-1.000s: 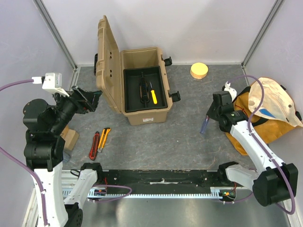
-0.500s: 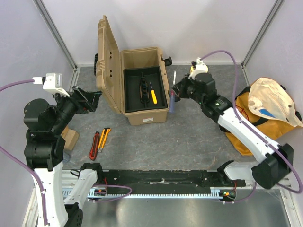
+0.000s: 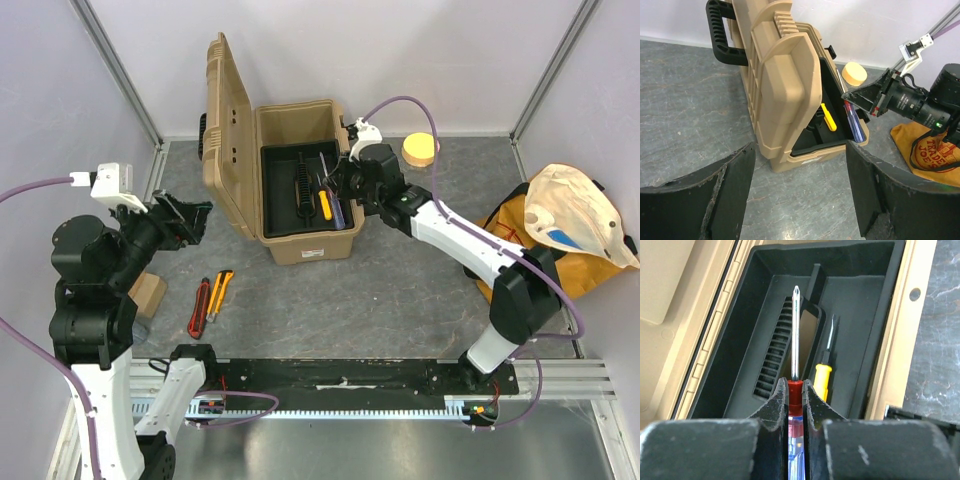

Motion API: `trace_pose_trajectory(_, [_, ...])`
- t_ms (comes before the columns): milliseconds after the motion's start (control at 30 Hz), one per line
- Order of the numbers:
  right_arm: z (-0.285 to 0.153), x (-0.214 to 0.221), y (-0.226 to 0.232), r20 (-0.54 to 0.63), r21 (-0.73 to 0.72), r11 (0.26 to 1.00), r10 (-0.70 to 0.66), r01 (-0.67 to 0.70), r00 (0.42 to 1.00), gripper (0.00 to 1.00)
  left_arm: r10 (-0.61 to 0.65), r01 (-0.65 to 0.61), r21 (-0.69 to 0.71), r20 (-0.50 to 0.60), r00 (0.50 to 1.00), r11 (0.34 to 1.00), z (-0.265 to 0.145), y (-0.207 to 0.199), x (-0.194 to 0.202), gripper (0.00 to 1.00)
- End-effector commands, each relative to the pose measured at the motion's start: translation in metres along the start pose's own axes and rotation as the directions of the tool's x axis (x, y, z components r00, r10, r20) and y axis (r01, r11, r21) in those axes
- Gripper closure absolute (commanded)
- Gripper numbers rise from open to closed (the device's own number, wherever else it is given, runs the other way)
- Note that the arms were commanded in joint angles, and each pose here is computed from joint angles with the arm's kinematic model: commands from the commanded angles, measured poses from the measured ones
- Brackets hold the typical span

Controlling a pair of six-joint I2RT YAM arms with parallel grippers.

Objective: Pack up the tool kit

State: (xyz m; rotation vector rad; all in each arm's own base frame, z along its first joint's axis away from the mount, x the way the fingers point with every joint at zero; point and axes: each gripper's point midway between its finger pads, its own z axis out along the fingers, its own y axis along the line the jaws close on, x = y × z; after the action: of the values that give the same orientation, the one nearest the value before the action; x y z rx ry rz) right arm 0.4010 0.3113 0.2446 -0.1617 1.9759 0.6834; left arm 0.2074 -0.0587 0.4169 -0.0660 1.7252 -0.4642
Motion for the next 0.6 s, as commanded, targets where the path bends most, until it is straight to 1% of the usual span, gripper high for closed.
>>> trace_pose_trajectory(0, [0.02, -0.029, 0.0, 0.093, 0.041, 0.996, -0.079, 0.075, 0.993, 1.0, 0.041, -0.041, -0.024, 0.006, 0.999, 0.999, -0.005, 0.005, 0.0, 0.21])
trace_pose_trajectory(200, [0.045, -0.019, -0.013, 0.077, 0.107, 0.989, -0.106, 0.097, 0.991, 1.0, 0.037, -0.037, -0.032, -0.002, 0.999, 0.999, -0.007, 0.006, 0.003, 0.21])
trace_pose_trajectory(367, [0.056, -0.009, -0.02, 0.06, 0.162, 0.978, -0.146, 0.135, 0.987, 1.0, 0.033, -0.033, -0.037, -0.016, 0.999, 0.999, -0.008, 0.007, 0.007, 0.21])
trace_pose_trajectory(433, [0.059, -0.003, -0.02, 0.045, 0.18, 0.972, -0.165, 0.154, 0.985, 0.94, 0.027, -0.028, -0.04, -0.023, 0.999, 0.999, -0.01, 0.007, 0.009, 0.21])
trace_pose_trajectory(500, [0.058, -0.002, -0.019, 0.035, 0.194, 0.967, -0.176, 0.166, 0.984, 0.81, 0.021, -0.023, -0.045, -0.038, 0.999, 0.999, -0.01, 0.009, 0.014, 0.21])
trace_pose_trajectory(567, [0.055, -0.005, -0.019, 0.042, 0.225, 0.959, -0.187, 0.173, 0.982, 0.66, 0.012, -0.015, -0.055, -0.067, 0.998, 0.998, -0.011, 0.011, 0.022, 0.21])
